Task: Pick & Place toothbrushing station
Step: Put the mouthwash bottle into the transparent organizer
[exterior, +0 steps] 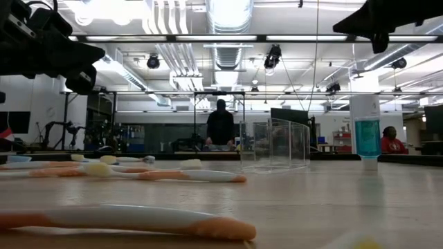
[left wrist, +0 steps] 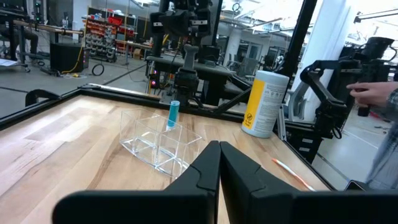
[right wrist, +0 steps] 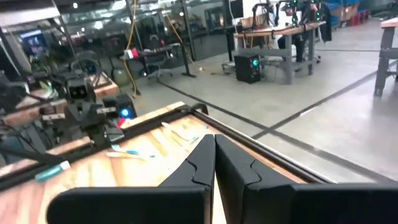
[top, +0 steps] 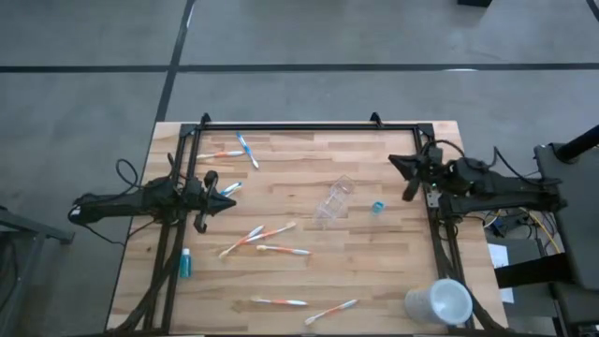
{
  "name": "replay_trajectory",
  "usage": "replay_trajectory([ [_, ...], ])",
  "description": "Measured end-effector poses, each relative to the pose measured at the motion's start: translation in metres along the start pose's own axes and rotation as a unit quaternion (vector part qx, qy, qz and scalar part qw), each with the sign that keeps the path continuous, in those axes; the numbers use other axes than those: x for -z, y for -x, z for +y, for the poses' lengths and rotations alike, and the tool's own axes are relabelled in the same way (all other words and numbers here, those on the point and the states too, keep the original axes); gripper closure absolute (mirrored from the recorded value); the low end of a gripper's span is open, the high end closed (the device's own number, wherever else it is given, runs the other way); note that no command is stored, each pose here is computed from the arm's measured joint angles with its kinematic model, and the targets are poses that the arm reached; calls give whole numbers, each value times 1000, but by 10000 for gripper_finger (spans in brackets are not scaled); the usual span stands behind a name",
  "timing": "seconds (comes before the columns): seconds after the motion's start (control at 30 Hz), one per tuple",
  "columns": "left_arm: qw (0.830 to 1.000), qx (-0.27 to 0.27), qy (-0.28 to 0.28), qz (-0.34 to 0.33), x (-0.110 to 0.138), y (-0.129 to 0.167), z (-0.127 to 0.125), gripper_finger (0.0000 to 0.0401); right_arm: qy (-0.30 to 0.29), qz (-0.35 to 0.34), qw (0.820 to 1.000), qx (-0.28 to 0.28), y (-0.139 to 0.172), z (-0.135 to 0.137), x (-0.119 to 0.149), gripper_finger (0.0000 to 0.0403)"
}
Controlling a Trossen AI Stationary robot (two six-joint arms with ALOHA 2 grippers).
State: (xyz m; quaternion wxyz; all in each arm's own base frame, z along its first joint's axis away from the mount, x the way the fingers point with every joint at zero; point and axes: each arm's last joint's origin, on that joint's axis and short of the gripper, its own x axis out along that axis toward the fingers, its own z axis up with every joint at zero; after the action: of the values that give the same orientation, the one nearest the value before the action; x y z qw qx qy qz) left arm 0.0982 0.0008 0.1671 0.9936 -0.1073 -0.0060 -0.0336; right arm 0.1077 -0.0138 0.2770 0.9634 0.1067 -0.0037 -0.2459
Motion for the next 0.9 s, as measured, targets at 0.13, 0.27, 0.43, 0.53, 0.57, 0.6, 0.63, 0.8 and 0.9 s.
replay_trajectory([
  [0.13,1000,0,0,0,0,0,0,389,-27,8,1000,6,-10,6,-1,394],
  [0.27,1000,0,0,0,0,0,0,389,-49,15,998,23,-13,9,-13,394],
  [0.43,1000,0,0,0,0,0,0,389,-9,87,995,43,-16,14,-27,394],
  [0.53,1000,0,0,0,0,0,0,389,6,142,988,54,-18,18,-35,394],
  [0.57,1000,0,0,0,0,0,0,389,2,162,985,57,-18,19,-37,394],
  [0.6,1000,0,0,0,0,0,0,389,-5,184,981,61,-18,20,-39,394],
  [0.63,1000,0,0,0,0,0,0,389,-15,208,976,67,-18,20,-40,394],
  [0.8,1000,0,0,0,0,0,0,389,-77,308,940,124,-19,23,-42,394],
  [0.9,1000,0,0,0,0,0,0,389,-64,369,915,153,-22,23,-34,394],
])
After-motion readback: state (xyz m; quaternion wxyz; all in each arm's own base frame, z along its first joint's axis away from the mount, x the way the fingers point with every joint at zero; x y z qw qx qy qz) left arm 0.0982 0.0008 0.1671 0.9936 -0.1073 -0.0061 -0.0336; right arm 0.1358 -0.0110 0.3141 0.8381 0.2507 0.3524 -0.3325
